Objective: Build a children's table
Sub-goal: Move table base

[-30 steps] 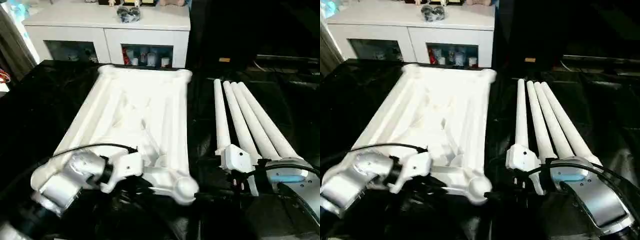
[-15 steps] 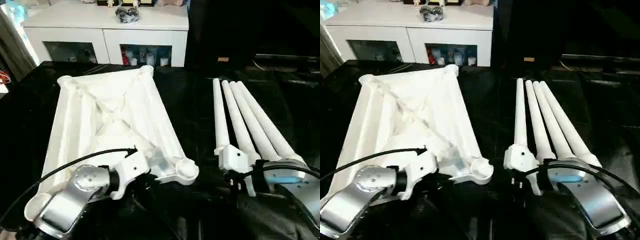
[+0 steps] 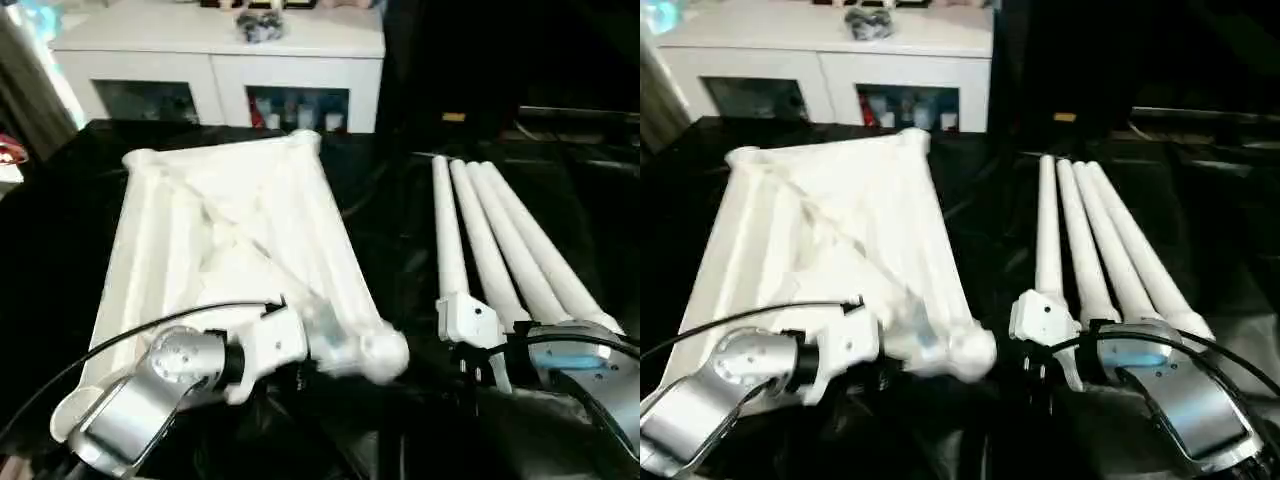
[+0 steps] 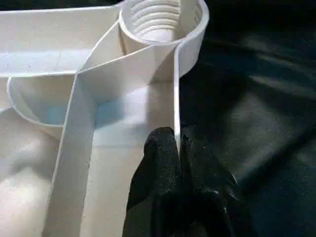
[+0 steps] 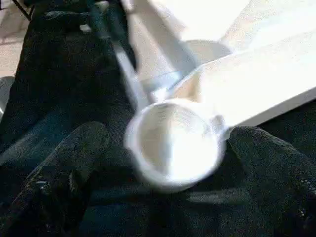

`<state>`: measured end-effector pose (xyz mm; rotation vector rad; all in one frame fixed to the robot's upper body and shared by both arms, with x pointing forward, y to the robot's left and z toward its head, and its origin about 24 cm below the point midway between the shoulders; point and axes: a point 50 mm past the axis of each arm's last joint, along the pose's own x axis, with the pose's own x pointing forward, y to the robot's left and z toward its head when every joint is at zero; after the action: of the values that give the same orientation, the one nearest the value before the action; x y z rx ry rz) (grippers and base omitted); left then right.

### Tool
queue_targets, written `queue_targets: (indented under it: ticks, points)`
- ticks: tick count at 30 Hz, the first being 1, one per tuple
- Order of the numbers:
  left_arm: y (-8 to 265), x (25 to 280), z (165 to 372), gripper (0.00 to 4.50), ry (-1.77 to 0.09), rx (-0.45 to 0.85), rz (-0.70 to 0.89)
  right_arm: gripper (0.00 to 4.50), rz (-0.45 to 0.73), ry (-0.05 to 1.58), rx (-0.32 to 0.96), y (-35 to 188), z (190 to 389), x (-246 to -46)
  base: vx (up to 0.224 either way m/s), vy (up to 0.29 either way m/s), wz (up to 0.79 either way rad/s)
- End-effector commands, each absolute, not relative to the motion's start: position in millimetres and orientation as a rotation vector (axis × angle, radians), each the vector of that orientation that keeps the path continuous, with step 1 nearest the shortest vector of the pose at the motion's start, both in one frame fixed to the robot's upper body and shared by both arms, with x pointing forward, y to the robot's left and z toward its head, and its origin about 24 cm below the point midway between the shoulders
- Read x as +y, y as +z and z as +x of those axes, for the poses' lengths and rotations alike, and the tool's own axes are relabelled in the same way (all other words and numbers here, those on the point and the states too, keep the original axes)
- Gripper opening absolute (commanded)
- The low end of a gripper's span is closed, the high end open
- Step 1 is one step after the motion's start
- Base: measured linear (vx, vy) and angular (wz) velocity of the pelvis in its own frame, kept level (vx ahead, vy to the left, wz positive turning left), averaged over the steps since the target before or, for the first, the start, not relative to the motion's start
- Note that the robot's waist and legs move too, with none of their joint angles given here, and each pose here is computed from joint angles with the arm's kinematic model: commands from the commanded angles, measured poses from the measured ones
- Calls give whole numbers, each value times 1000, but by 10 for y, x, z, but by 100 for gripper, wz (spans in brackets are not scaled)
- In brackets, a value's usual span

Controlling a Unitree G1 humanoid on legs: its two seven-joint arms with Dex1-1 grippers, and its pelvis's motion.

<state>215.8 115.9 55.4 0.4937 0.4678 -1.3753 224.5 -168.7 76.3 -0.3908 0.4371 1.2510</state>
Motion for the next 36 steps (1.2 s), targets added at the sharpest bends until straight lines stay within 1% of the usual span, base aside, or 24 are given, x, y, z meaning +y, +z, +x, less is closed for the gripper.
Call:
queue_targets:
  ticks: [1, 3, 5, 8, 10, 16, 19, 23, 26, 27, 29, 32, 35, 36]
  points:
    - [614, 1109, 2109, 3, -1442, 450, 576, 450, -404, 1236, 428, 779, 2233, -1713, 0, 0, 0]
    - [601, 1142, 2144, 3, -1421, 455, 655, 450, -399, 1231, 427, 764, 2233, -1707, 0, 0, 0]
    - [593, 1206, 2236, 3, -1349, 481, 737, 450, -391, 1224, 421, 740, 2243, -1676, 0, 0, 0]
    - [603, 1285, 2300, 3, -1300, 505, 782, 450, -384, 1221, 415, 726, 2247, -1650, 0, 0, 0]
    - [640, 1385, 2377, 3, -1236, 517, 865, 450, -379, 1216, 410, 708, 2249, -1634, 0, 0, 0]
    - [713, 1536, 2478, 3, -1132, 537, 974, 450, -369, 1208, 407, 679, 2240, -1619, 0, 0, 0]
    - [782, 1638, 2540, 3, -1051, 553, 1042, 450, -365, 1207, 407, 657, 2229, -1609, 0, 0, 0]
    - [810, 1681, 2546, 3, -1012, 574, 1047, 450, -363, 1208, 408, 641, 2230, -1600, 0, 0, 0]
    - [805, 1665, 2525, 3, -1009, 574, 1013, 450, -363, 1210, 407, 629, 2236, -1592, 0, 0, 0]
    - [778, 1621, 2497, 3, -1019, 576, 967, 450, -367, 1211, 407, 626, 2242, -1591, 0, 0, 0]
    - [756, 1580, 2474, 3, -1035, 575, 934, 450, -371, 1210, 407, 628, 2245, -1593, 0, 0, 0]
    - [732, 1384, 2409, 3, -1085, 552, 829, 450, -381, 1201, 407, 642, 2256, -1619, 0, 0, 0]
    - [735, 1313, 2392, 3, -1103, 540, 816, 450, -385, 1196, 409, 648, 2258, -1633, 0, 0, 0]
    - [722, 1304, 2413, 3, -1062, 557, 851, 450, -391, 1192, 413, 655, 2256, -1655, 0, 0, 0]
